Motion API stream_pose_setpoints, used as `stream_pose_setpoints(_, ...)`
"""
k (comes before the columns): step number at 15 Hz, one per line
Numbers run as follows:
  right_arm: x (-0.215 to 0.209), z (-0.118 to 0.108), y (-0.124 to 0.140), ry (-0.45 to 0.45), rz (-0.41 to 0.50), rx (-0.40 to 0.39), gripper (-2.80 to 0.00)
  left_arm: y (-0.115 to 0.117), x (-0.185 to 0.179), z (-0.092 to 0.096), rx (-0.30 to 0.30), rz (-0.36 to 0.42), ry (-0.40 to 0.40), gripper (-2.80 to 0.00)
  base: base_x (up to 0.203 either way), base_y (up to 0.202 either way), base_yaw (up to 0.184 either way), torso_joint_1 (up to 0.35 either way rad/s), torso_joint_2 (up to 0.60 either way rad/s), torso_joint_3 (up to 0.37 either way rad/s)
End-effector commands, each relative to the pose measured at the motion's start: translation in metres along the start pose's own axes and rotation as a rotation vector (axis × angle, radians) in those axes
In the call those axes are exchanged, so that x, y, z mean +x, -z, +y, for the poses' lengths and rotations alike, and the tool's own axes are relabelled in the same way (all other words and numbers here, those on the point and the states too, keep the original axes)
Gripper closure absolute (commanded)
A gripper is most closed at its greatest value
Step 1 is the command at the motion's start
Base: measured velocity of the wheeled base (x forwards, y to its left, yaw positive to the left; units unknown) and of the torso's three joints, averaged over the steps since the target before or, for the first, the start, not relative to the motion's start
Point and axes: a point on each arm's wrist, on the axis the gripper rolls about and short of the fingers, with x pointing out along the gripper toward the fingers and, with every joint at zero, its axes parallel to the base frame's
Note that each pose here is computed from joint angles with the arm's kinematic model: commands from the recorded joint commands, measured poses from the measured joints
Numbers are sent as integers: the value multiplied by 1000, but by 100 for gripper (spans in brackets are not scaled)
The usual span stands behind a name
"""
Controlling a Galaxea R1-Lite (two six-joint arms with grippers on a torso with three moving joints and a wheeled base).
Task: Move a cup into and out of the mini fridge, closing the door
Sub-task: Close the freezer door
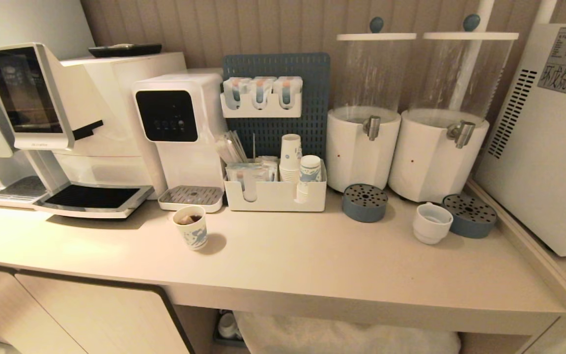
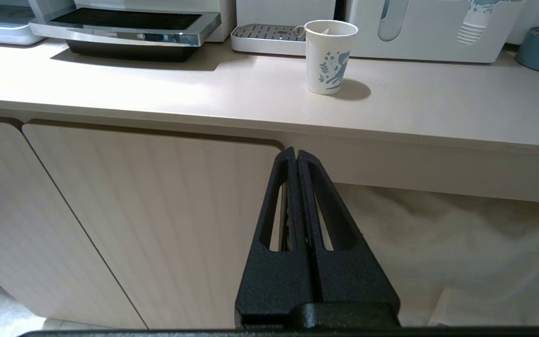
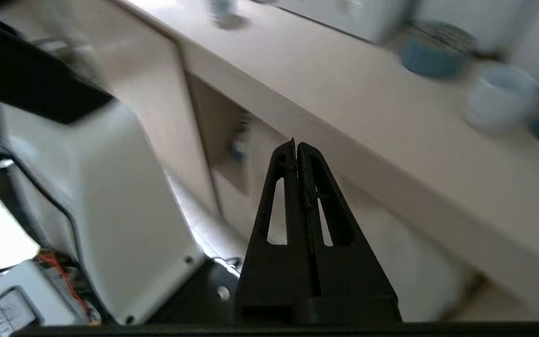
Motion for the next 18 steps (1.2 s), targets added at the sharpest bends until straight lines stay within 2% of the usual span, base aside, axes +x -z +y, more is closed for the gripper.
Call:
stream_pose_setpoints(1, -29, 20, 23, 153, -107, -70, 0, 0, 0, 0, -1, 2, -1, 0, 0, 0, 0, 0, 0, 0)
stream_pose_setpoints(2, -34, 25, 32, 274, -147, -82, 0, 0, 0, 0, -1, 2, -1, 0, 0, 0, 0, 0, 0, 0)
stream_pose_setpoints(3, -38, 25, 36, 415, -171, -50, 0, 0, 0, 0, -1, 1, -1, 0, 0, 0, 0, 0, 0, 0)
stream_pose_setpoints(5, -39, 20, 31, 635, -261, 115, 0, 0, 0, 0, -1, 0, -1, 0, 0, 0, 0, 0, 0, 0)
stream_pose_setpoints(7, -20, 4, 41, 724, -288, 154, 0, 0, 0, 0, -1, 0, -1, 0, 0, 0, 0, 0, 0, 0)
stream_pose_setpoints(9, 7, -14, 64, 789, -291, 134, 0, 0, 0, 0, -1, 2, -1, 0, 0, 0, 0, 0, 0, 0)
stream_pose_setpoints(11, 30, -28, 90, 830, -306, 61, 0, 0, 0, 0, -1, 0, -1, 0, 0, 0, 0, 0, 0, 0)
stream_pose_setpoints(12, 37, -31, 101, 836, -286, 45, 0, 0, 0, 0, -1, 2, -1, 0, 0, 0, 0, 0, 0, 0)
stream_pose_setpoints(13, 40, -31, 108, 819, -251, 30, 0, 0, 0, 0, -1, 2, -1, 0, 0, 0, 0, 0, 0, 0)
stream_pose_setpoints(14, 41, -30, 109, 751, -225, 16, 0, 0, 0, 0, -1, 2, -1, 0, 0, 0, 0, 0, 0, 0)
stream_pose_setpoints(16, 41, -27, 116, 671, -90, 42, 0, 0, 0, 0, -1, 2, -1, 0, 0, 0, 0, 0, 0, 0)
stream_pose_setpoints(18, 40, -26, 115, 657, -94, 69, 0, 0, 0, 0, 1, 4, -1, 0, 0, 0, 0, 0, 0, 0)
